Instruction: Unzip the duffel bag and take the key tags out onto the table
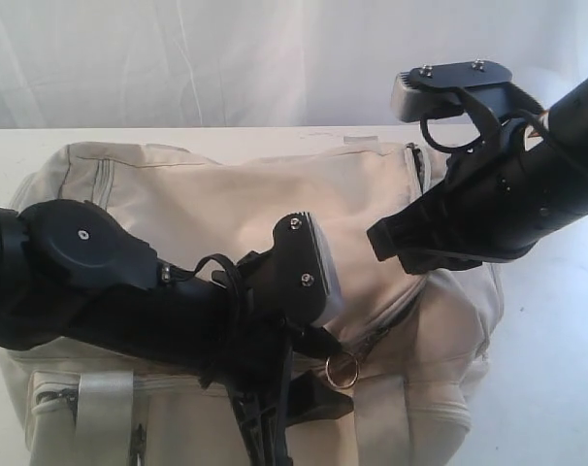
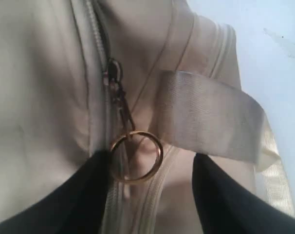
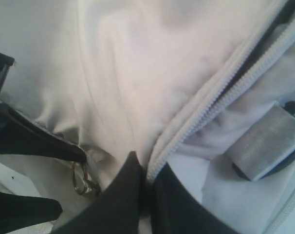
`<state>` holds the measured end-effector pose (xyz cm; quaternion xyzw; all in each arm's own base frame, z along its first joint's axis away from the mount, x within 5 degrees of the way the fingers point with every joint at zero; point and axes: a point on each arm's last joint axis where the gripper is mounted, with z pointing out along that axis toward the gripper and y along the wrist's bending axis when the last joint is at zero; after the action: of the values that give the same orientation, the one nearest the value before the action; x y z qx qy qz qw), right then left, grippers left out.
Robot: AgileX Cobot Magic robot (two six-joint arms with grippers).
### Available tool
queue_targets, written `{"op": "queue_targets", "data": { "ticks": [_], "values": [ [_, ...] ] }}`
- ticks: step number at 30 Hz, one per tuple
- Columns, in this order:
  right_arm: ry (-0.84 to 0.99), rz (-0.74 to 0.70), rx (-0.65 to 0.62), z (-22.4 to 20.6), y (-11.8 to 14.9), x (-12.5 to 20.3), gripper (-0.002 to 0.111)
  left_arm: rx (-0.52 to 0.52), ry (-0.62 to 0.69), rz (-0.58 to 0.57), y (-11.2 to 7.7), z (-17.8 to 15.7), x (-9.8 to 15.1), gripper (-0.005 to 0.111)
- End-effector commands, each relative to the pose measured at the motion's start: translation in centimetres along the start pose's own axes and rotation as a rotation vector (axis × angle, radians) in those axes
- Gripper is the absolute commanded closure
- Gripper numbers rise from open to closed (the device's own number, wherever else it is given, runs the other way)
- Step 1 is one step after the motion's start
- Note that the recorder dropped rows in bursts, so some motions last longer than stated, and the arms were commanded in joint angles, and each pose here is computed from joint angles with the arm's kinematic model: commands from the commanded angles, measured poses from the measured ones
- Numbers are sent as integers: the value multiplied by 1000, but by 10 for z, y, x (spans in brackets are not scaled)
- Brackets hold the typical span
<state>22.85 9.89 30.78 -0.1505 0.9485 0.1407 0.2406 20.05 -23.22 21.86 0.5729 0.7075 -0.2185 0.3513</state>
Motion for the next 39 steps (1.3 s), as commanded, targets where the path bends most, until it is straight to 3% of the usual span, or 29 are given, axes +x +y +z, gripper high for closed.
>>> {"op": "queue_targets", "data": {
  "ticks": [1,8,14,30,39],
  "values": [
    [-55,-16,2,-8,0,-5,108,7,8,-25,-1,5,2,50],
    [-57,-16,2,-8,0,-5,108,-16,20,-114,4,19,9,53],
    [-59,-16,2,-8,0,-6,108,-27,23,-114,5,20,9,107],
    [-65,-12,10,-8,0,-6,108,-4,-52,-49,-3,-10,-9,107],
    [-67,-12,11,-8,0,-6,108,33,140,-80,-9,-22,5,107]
  ]
}}
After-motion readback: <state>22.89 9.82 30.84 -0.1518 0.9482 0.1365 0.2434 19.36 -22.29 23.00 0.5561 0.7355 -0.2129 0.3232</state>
